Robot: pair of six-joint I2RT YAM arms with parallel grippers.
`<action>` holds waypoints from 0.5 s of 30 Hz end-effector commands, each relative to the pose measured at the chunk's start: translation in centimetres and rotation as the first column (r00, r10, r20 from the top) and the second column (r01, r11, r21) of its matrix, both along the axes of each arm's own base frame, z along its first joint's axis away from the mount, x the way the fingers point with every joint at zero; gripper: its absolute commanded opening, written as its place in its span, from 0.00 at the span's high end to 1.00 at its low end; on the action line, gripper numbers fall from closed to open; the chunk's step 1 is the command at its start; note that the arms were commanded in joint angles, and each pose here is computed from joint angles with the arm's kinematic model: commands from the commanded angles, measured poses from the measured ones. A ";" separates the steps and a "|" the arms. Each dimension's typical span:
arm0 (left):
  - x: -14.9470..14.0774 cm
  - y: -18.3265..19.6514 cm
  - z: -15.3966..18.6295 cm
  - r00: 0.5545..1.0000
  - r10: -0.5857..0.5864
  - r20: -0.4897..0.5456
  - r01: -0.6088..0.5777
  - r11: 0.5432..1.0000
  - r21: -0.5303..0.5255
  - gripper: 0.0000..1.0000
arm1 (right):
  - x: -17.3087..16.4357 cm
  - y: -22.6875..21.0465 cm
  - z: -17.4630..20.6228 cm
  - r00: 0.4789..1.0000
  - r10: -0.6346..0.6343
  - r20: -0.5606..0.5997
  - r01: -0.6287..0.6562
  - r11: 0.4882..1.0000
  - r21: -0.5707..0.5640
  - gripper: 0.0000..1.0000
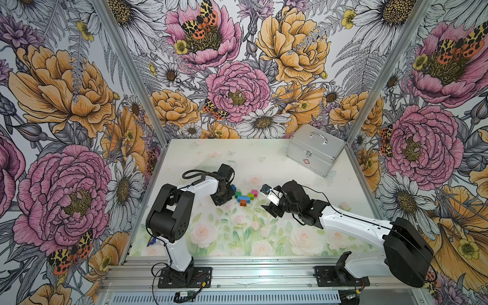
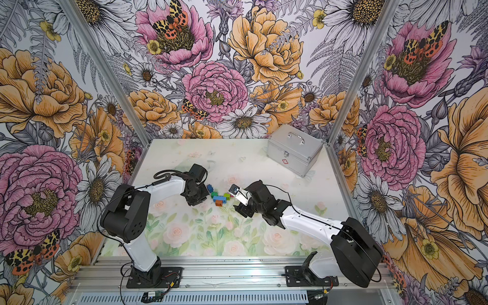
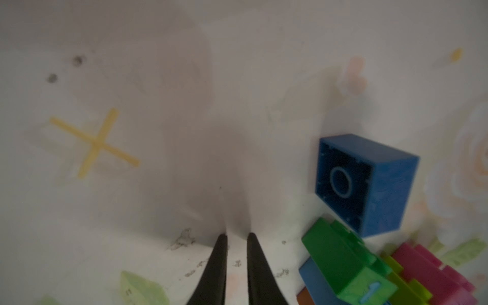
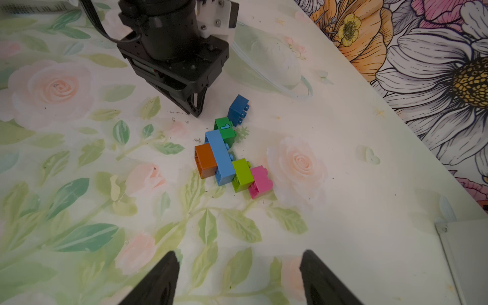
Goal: Assemble the letter v with lego
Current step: Adjust the lego brick at the center of the board.
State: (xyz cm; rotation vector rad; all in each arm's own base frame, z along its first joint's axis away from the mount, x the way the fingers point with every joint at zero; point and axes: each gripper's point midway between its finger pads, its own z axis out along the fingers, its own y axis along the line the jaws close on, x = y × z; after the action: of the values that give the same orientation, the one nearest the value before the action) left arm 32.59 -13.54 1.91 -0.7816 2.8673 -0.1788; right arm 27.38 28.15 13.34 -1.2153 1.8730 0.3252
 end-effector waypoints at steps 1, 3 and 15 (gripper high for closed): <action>1.5 -0.2 0.4 0.999 0.002 0.036 -0.002 1.000 -0.003 0.83 | 0.1 -0.2 0.5 1.000 -0.026 0.017 0.025 1.000 0.017 0.25; 1.8 -0.4 0.5 0.999 0.007 0.041 -0.007 1.000 -0.009 0.83 | 0.1 -0.2 0.4 1.000 -0.024 0.014 0.024 1.000 0.017 0.24; 2.6 -2.1 0.0 0.999 0.022 0.039 -0.020 0.999 -0.044 0.82 | 0.1 0.1 -0.6 1.000 -0.013 -0.006 0.013 1.000 -0.001 0.25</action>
State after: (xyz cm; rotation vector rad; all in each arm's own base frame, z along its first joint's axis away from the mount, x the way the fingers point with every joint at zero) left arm 34.78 -14.79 1.93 -0.7906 2.8328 -0.2193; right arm 27.37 28.00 12.94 -1.2165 1.8821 0.3172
